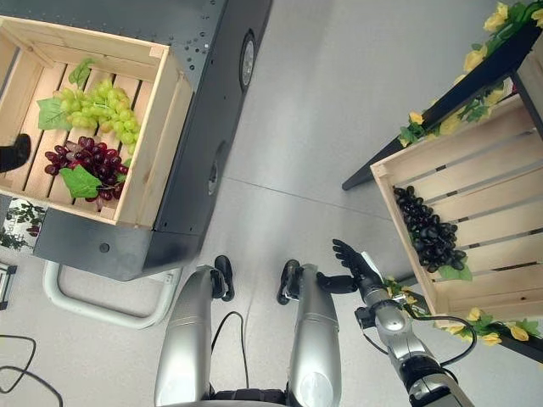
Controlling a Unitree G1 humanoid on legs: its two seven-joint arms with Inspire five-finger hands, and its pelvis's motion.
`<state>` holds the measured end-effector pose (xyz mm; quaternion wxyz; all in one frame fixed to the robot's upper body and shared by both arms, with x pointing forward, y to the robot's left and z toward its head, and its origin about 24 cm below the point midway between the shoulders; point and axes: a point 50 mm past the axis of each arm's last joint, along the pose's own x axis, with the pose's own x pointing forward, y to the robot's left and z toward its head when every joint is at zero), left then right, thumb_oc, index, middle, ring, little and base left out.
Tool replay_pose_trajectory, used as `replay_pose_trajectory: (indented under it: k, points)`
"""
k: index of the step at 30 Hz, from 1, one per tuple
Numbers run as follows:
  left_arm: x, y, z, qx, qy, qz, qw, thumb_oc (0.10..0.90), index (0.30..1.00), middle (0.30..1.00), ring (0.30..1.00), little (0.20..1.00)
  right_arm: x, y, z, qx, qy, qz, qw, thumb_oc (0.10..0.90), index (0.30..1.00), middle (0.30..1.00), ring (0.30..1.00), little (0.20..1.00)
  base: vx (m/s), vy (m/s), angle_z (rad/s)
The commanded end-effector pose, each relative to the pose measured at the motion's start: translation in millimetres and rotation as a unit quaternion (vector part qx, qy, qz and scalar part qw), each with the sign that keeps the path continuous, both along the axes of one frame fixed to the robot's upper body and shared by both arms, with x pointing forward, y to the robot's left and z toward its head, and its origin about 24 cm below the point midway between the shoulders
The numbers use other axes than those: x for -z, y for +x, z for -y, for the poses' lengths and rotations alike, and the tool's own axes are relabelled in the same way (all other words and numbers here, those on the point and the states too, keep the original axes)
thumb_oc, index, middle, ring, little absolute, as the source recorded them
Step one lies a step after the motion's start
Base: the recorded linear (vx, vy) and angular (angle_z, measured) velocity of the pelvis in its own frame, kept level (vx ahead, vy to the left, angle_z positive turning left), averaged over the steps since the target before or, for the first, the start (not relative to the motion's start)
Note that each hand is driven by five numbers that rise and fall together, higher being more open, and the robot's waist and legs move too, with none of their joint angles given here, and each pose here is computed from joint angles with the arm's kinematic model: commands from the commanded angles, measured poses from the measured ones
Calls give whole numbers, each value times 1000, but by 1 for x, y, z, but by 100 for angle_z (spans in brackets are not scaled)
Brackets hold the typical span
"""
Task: Pick up the fruits from the basket on one side to the basket on the other side
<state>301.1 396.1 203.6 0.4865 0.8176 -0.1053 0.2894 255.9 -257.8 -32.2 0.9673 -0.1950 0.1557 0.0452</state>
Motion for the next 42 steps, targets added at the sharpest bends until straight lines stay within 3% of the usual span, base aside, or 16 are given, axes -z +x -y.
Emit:
replay_pose_trajectory:
  k: [1,13,18,24,27,31,35,42]
  points:
    - [-37,-8,-7,7,63,8,998,800,900,900,900,900,-3,-8,12,-12,-36,7,999,800,900,900,900,900,10,36,-1]
    - [-35,13,28,89,162,-121,975,800,900,900,900,900,-8,-7,18,-11,-43,10,999,800,900,900,900,900,0,3,0]
    - [-32,19,33,67,190,-203,958,800,900,900,900,900,-9,-7,22,-10,-47,10,999,800,900,900,900,900,0,0,0]
    - [-39,22,32,17,167,-236,957,800,900,900,900,900,-8,-9,22,-10,-47,9,999,800,900,900,900,900,2,4,-1]
    - [-44,22,31,-3,168,-233,958,800,900,900,900,900,-8,-10,22,-11,-45,10,999,800,900,900,900,900,0,0,0]
    - [-59,14,9,-100,178,-177,963,800,900,900,900,900,-7,-11,19,-12,-39,13,999,800,900,900,900,900,0,0,0]
    - [-52,7,-11,-152,149,-156,965,800,900,900,900,900,-5,-11,17,-11,-36,12,999,800,900,900,900,900,0,0,0]
    - [-37,6,-15,-138,73,-123,980,800,900,900,900,900,-4,-7,11,-14,-33,6,999,800,900,900,900,900,0,0,0]
